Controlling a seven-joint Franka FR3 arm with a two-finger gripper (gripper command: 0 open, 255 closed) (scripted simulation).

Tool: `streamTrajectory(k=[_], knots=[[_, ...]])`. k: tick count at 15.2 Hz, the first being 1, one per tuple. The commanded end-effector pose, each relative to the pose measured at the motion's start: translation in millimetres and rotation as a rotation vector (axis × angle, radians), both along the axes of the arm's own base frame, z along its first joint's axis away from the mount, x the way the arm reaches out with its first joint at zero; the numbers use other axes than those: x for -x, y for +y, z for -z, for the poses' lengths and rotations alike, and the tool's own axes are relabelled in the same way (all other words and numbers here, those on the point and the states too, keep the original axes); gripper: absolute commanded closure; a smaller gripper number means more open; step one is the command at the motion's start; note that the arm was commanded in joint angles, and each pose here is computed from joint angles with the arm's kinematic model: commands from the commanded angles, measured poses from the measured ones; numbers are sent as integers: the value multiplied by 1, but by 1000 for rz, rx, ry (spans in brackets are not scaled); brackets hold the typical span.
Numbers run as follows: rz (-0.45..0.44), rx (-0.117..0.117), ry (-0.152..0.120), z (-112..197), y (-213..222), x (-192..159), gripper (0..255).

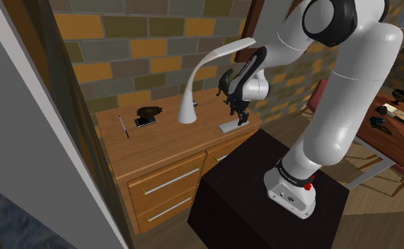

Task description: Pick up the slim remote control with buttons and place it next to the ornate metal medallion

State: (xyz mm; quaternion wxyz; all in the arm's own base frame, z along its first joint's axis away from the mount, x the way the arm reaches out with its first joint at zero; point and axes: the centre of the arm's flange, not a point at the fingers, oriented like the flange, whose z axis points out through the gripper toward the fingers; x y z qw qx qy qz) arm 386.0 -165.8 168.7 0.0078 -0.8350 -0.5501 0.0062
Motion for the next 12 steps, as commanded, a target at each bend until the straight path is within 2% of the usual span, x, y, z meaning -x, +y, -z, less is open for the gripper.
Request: streamTrajectory(k=[1, 6, 12], knots=[[-12, -1, 0, 13, -1, 0, 0], [-12, -1, 0, 43, 0, 1, 0], [-12, -1, 0, 43, 0, 1, 0]])
